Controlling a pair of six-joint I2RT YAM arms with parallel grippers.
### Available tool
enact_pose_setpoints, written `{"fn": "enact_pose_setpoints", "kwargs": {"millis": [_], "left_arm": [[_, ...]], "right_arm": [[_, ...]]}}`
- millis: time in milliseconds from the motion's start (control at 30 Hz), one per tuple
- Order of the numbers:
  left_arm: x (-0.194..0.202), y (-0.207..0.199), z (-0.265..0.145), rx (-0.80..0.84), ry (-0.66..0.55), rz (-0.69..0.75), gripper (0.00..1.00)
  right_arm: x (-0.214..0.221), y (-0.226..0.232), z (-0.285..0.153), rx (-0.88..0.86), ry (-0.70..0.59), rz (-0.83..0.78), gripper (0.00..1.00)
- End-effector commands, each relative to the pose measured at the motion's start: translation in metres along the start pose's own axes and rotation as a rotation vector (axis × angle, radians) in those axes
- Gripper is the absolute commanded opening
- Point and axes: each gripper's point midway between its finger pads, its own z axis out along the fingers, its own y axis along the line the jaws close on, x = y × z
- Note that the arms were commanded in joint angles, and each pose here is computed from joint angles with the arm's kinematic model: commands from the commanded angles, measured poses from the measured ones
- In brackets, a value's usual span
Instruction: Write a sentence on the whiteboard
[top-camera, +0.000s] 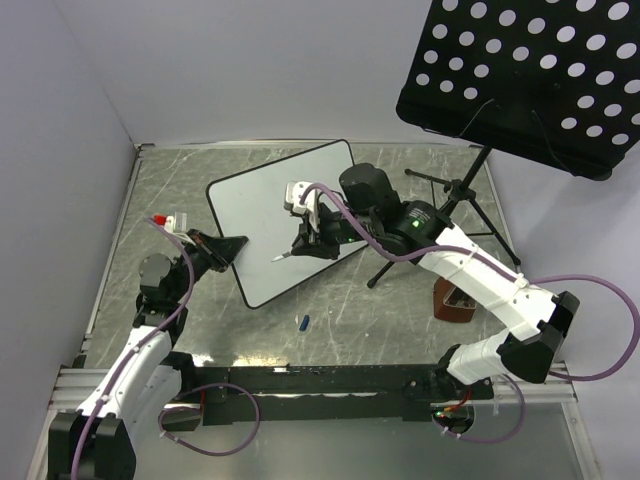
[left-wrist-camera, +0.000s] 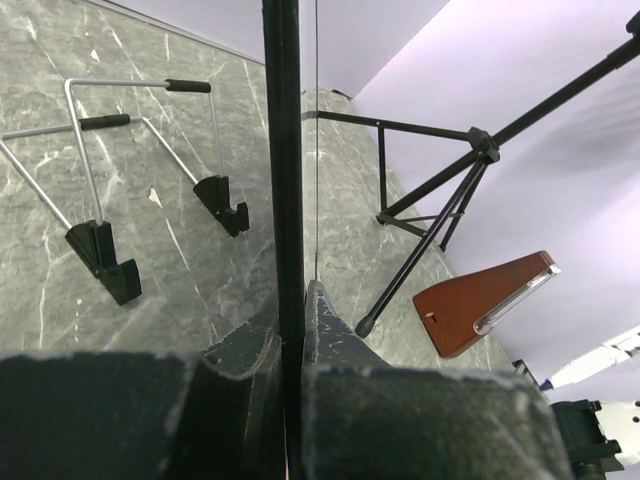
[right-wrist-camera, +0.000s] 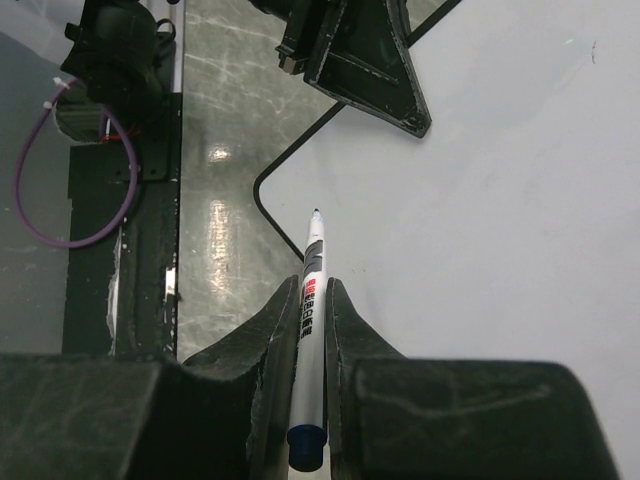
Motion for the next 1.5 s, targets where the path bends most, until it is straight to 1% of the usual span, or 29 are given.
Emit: {"fn": "enact_pose_setpoints", "kwargs": {"millis": [0,600,1467], "left_arm": [[-0.016,-0.009,0.000,0.022,-0.058,0.073,0.01],[-0.010,-0.008,0.000,0.025,-0.045,0.066,0.01],[-0.006,-0.008,0.000,0.024,-0.040,0.062,0.01]], "right_arm": [[-0.021,0.000,-0.004,0.029,-0.057,-0.049,0.00],[-0.038,0.006,0.009,0.037,-0.056,-0.108,0.00],[-0.041,0.007,0.016,0.027,-0.066,-0.109,0.00]]}}
